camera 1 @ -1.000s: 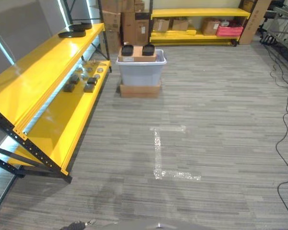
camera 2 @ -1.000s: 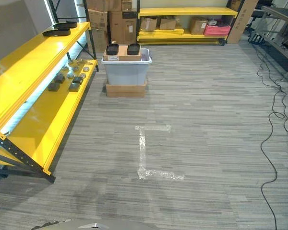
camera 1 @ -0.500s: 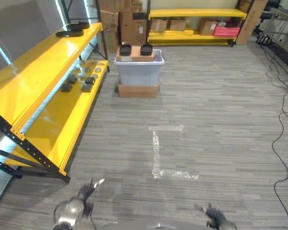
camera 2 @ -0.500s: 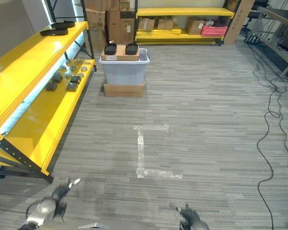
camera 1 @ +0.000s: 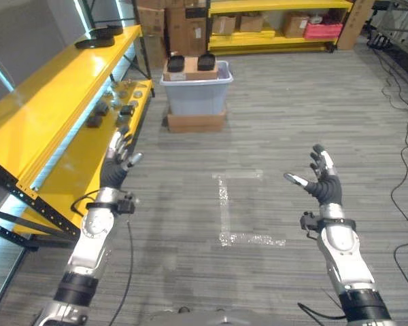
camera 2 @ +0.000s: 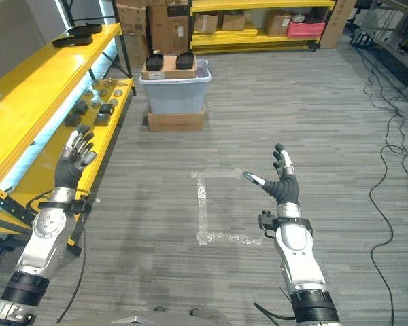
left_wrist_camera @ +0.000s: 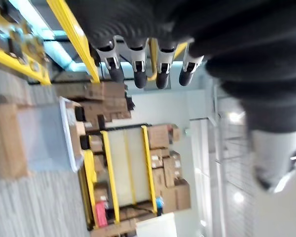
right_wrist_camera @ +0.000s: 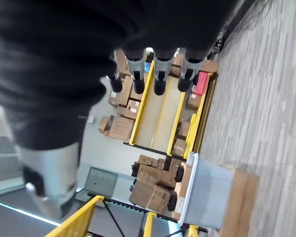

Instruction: Move parts from the plastic box to the shelf.

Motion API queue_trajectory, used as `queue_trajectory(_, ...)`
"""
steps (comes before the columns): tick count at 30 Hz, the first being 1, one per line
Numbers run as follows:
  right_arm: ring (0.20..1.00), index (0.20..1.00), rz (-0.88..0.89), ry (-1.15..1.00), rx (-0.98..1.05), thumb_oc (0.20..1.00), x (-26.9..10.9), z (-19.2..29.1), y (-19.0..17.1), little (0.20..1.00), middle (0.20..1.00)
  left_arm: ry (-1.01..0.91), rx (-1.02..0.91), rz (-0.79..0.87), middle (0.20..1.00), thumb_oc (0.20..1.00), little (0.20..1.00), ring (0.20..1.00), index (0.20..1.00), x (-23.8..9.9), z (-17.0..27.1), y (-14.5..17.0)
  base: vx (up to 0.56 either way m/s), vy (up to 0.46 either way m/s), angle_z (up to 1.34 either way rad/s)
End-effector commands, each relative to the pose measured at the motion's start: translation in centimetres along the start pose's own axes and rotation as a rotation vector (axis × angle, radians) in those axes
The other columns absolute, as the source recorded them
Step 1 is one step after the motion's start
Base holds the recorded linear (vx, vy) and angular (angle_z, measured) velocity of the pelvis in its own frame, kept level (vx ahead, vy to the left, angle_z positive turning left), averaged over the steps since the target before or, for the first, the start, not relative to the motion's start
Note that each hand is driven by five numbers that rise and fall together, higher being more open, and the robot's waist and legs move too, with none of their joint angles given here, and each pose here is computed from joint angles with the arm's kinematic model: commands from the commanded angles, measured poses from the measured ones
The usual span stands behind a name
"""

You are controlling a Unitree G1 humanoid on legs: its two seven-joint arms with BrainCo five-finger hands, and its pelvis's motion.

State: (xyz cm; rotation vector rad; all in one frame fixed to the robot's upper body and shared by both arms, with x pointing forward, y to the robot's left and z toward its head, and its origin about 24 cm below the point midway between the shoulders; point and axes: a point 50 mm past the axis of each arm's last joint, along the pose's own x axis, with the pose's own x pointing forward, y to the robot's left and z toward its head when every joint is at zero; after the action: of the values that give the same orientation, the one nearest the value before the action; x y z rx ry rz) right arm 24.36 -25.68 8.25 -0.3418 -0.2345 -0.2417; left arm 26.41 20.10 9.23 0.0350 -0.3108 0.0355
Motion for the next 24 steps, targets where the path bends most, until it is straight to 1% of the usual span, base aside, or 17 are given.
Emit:
queue_trajectory(1,1.0,1.0,-0.049,-0.111,-0.005,1.0,0.6,1.7,-0.4,1.0,1.0,-0.073,0.064,-0.014,1.0,1.0,1.0,1.0,1.0,1.0,1.0,0.2,-0.01,0.027,0.03)
queue_trajectory(2,1.0,1.0,-0.049,-0.111,-0.005,1.0,0.6,1.7,-0.4,1.0,1.0,-0.073,0.064,-0.014,1.0,1.0,1.0,1.0,1.0,1.0,1.0,0.2,-0.05,0.092,0.08)
queue_trajectory(5,1.0,1.0,0.029,-0.173,0.071,1.0,1.2,3.2,1.1,1.0,1.0,-0.109,0.105,-0.022,1.0,1.0,1.0,1.0,1.0,1.3,1.9,0.5,-0.04,0.103,0.08)
queue_trajectory(7,1.0,1.0,0.064,-0.161,0.1,1.0,0.9,3.0,1.8,1.0,1.0,-0.079,0.112,-0.023,1.0,1.0,1.0,1.0,1.0,1.3,1.3,0.5,0.16,0.056,-0.01)
queue_trajectory(10,1.0,1.0,0.087,-0.131,0.105,1.0,0.4,2.4,1.6,1.0,1.0,-0.072,0.096,-0.05,1.0,1.0,1.0,1.0,1.0,1.0,1.1,0.0,0.28,0.025,-0.31)
queue_trajectory(16,1.0,1.0,0.121,-0.108,0.057,1.0,-0.3,1.9,1.0,1.0,1.0,-0.09,0.042,-0.123,1.0,1.0,1.0,1.0,1.0,1.2,1.2,-2.0,0.42,-0.092,0.08)
queue_trajectory(18,1.0,1.0,0.127,-0.109,0.035,1.0,-0.3,1.9,0.8,1.0,1.0,-0.081,0.028,-0.123,1.0,1.0,1.0,1.0,1.0,1.0,1.0,-2.1,0.39,-0.153,0.3)
queue_trajectory(21,1.0,1.0,0.181,-0.115,-0.066,1.0,0.1,2.2,-0.1,1.0,1.0,-0.044,-0.022,-0.136,1.0,1.0,1.0,1.0,1.0,0.5,0.3,-2.2,0.49,-0.282,0.18)
queue_trajectory(24,1.0,1.0,0.195,-0.1,-0.096,1.0,0.6,2.2,-0.6,1.0,1.0,-0.042,-0.026,-0.15,1.0,1.0,1.0,1.0,1.0,0.5,0.5,-2.1,0.41,-0.223,0.03)
